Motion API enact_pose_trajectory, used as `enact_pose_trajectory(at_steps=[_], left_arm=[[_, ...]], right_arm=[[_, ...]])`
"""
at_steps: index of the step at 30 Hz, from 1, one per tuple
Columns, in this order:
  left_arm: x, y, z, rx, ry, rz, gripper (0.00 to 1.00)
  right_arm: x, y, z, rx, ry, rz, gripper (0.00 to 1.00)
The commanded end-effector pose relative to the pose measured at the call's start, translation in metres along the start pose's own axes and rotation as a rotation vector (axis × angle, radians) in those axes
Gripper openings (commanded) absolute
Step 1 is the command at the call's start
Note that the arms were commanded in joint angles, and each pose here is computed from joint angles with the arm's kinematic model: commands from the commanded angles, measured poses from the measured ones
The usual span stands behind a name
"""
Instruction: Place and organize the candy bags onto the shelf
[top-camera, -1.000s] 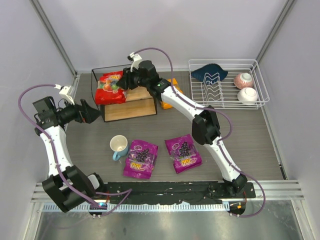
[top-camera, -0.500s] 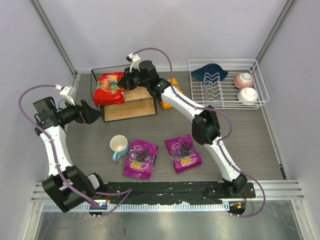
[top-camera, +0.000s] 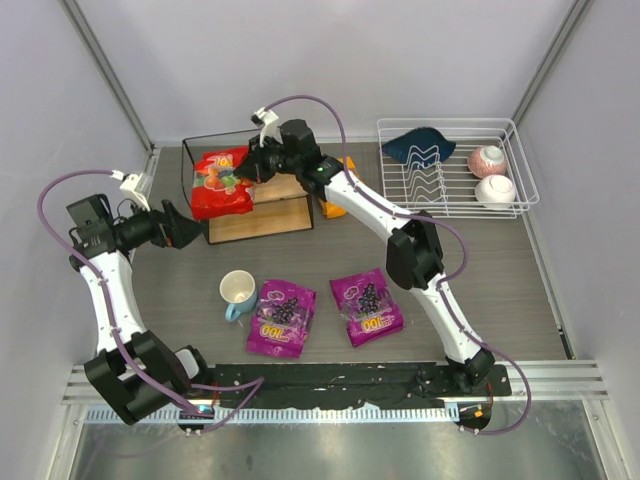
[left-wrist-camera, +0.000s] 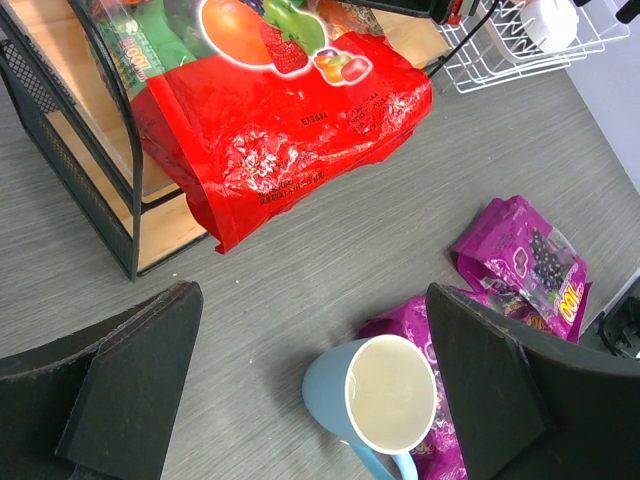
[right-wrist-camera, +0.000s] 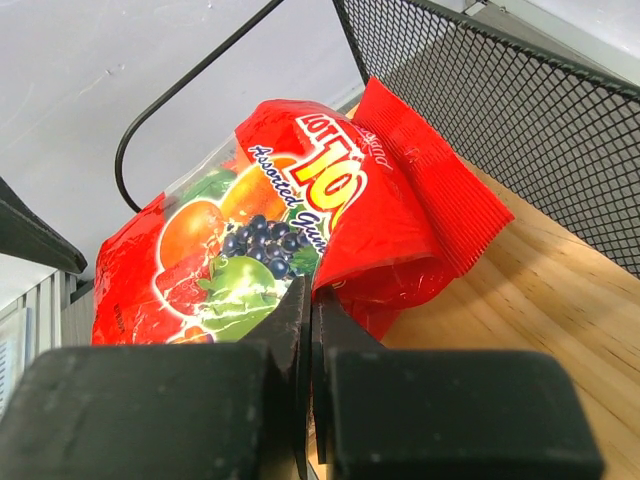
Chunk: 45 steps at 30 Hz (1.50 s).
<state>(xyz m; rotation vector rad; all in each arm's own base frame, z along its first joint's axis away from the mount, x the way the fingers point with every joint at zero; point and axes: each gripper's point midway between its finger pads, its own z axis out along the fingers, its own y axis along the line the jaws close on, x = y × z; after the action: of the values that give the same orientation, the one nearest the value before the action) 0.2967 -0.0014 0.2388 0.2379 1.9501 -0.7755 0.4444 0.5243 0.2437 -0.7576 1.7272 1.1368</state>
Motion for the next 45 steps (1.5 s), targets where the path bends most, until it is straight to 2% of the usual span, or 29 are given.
enact_pose_trajectory(at_steps=[1, 5, 18, 31, 34, 35, 37, 40, 45], left_arm=[[-0.015, -0.008, -0.005, 0.021, -0.030, 0.051, 1.00], [-0.015, -0.007, -0.005, 0.018, -0.029, 0.052, 1.00], [-0.013, -0.004, -0.004, 0.013, -0.022, 0.052, 1.00], [-0.009, -0.001, -0.002, 0.013, -0.012, 0.043, 1.00], [-0.009, -0.001, -0.002, 0.014, -0.010, 0.047, 1.00], [-0.008, -0.001, -0.002, 0.014, -0.008, 0.046, 1.00], [-0.007, 0.000, -0.002, 0.016, -0.006, 0.042, 1.00], [-0.007, 0.000, -0.001, 0.021, -0.007, 0.039, 1.00], [-0.007, -0.001, -0.001, 0.030, -0.009, 0.039, 1.00]], right_arm=[[-0.055, 0.028, -0.020, -0.038, -0.100, -0.065, 0.01], [-0.055, 0.013, -0.013, 0.026, -0.124, -0.033, 0.01], [-0.071, 0.008, -0.003, 0.043, -0.216, 0.015, 0.01], [-0.068, -0.004, 0.007, 0.067, -0.261, 0.070, 0.01], [-0.067, -0.004, 0.008, 0.065, -0.261, 0.071, 0.17], [-0.068, -0.004, 0.008, 0.064, -0.263, 0.069, 0.29], [-0.070, -0.003, 0.007, 0.064, -0.264, 0.065, 0.43], [-0.076, 0.000, 0.001, 0.069, -0.270, 0.058, 0.53], [-0.085, 0.001, -0.012, 0.105, -0.277, 0.041, 0.63]])
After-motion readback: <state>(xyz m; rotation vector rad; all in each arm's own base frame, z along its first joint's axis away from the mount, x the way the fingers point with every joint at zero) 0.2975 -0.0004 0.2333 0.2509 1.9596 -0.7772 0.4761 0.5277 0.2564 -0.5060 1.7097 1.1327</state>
